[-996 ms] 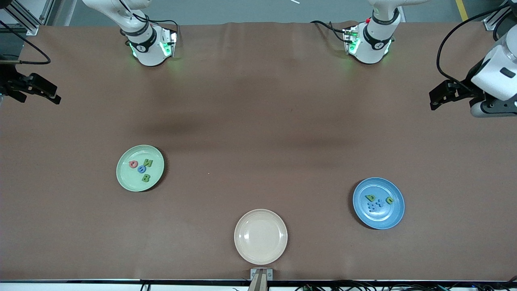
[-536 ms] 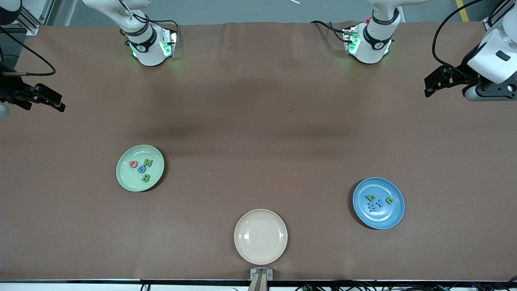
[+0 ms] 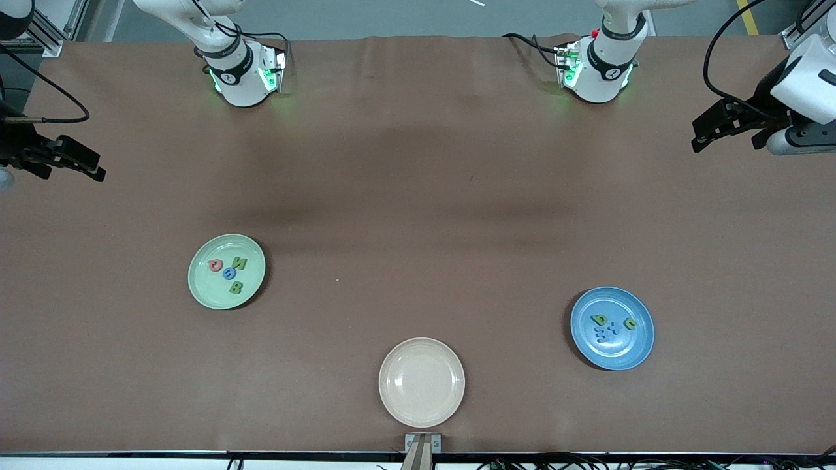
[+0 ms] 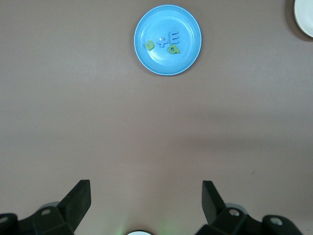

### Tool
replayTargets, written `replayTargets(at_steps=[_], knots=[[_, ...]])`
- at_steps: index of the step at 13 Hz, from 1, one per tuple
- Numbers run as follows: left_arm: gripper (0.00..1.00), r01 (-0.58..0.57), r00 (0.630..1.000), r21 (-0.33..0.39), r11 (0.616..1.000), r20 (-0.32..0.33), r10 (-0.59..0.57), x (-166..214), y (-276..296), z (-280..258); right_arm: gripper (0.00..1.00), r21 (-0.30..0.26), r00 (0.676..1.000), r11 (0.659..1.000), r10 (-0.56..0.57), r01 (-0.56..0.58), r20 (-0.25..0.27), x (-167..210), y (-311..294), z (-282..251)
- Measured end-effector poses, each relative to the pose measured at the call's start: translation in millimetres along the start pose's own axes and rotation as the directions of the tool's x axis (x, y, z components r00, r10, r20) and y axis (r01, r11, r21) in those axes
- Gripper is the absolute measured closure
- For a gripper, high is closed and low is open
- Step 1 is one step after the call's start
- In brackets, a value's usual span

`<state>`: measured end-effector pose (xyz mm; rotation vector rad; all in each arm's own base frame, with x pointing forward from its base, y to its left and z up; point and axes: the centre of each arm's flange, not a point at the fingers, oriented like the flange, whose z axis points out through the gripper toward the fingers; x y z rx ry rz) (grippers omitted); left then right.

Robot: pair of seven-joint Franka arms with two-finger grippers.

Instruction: Sort upper and lower case letters into plates

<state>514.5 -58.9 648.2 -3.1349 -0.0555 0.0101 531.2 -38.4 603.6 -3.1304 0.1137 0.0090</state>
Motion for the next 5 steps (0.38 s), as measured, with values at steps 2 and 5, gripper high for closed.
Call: replayTargets(at_steps=[2,5], knots=[[0.00,0.002,1.000,-0.001,1.000,-0.007,-0.002,0.6,-0.9,-3.2,0.00,0.000,1.000,1.000,0.000,0.000,0.000,0.0,-0.1,0.0],[0.00,0.001,1.000,-0.002,1.000,-0.009,-0.001,1.3,-0.7,-4.1,0.00,0.000,1.000,1.000,0.000,0.000,0.001,-0.1,-0.3,0.1]])
